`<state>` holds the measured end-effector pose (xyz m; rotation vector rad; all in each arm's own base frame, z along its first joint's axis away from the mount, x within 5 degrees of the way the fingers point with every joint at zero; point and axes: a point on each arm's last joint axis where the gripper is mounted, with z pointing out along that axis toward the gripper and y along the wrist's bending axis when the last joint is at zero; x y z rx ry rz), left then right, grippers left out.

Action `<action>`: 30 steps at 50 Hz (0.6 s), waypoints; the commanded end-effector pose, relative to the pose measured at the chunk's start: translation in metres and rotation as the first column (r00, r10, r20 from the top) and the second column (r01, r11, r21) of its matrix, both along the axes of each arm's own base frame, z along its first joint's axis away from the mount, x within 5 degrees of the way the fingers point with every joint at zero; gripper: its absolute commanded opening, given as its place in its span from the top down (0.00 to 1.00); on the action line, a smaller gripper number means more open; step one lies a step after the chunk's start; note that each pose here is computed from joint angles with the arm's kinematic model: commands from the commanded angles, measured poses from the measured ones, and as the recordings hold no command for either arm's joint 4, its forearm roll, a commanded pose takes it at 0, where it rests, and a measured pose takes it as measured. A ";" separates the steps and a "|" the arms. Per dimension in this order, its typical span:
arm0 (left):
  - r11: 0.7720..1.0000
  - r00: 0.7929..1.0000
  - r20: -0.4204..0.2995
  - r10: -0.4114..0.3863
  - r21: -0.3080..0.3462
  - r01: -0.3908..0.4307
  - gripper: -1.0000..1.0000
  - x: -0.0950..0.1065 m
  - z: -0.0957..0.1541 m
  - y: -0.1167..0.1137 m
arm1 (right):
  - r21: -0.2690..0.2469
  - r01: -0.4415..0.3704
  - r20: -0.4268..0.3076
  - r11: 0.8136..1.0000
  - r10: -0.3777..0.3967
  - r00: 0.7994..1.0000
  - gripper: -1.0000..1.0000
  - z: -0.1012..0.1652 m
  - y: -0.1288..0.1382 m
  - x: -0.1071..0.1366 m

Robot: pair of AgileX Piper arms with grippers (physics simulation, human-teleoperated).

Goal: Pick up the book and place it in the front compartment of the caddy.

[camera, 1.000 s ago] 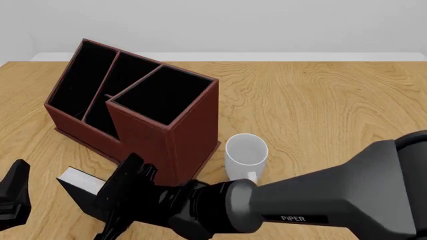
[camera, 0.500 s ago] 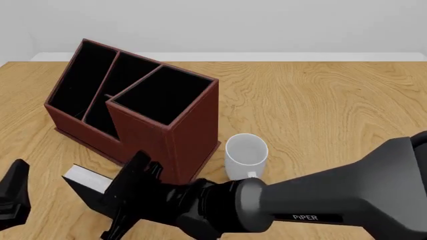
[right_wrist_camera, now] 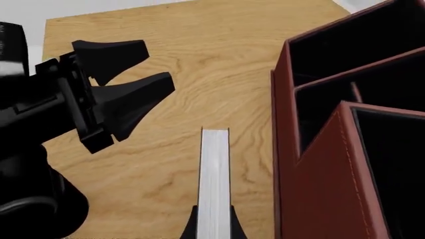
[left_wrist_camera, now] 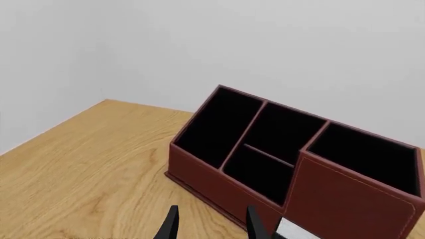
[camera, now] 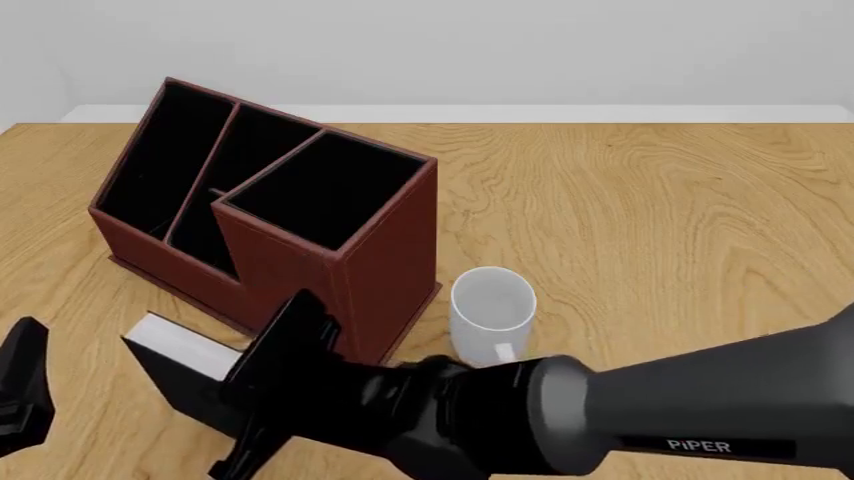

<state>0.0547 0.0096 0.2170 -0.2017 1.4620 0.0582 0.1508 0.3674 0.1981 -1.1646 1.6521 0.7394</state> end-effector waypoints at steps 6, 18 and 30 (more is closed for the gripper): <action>1.000 1.000 -0.001 0.016 -0.013 -0.016 0.00 0.000 -0.002 0.001 | 0.073 0.007 0.006 0.997 -0.008 1.000 1.00 0.026 -0.020 -0.008; 1.000 1.000 -0.006 0.022 -0.018 -0.022 0.00 0.000 -0.004 0.001 | 0.135 0.013 0.025 0.991 -0.016 1.000 1.00 0.052 -0.043 -0.015; 1.000 1.000 -0.012 0.021 -0.018 -0.021 0.00 0.000 -0.004 0.001 | 0.181 -0.007 0.053 0.983 -0.003 0.999 1.00 0.083 -0.057 -0.026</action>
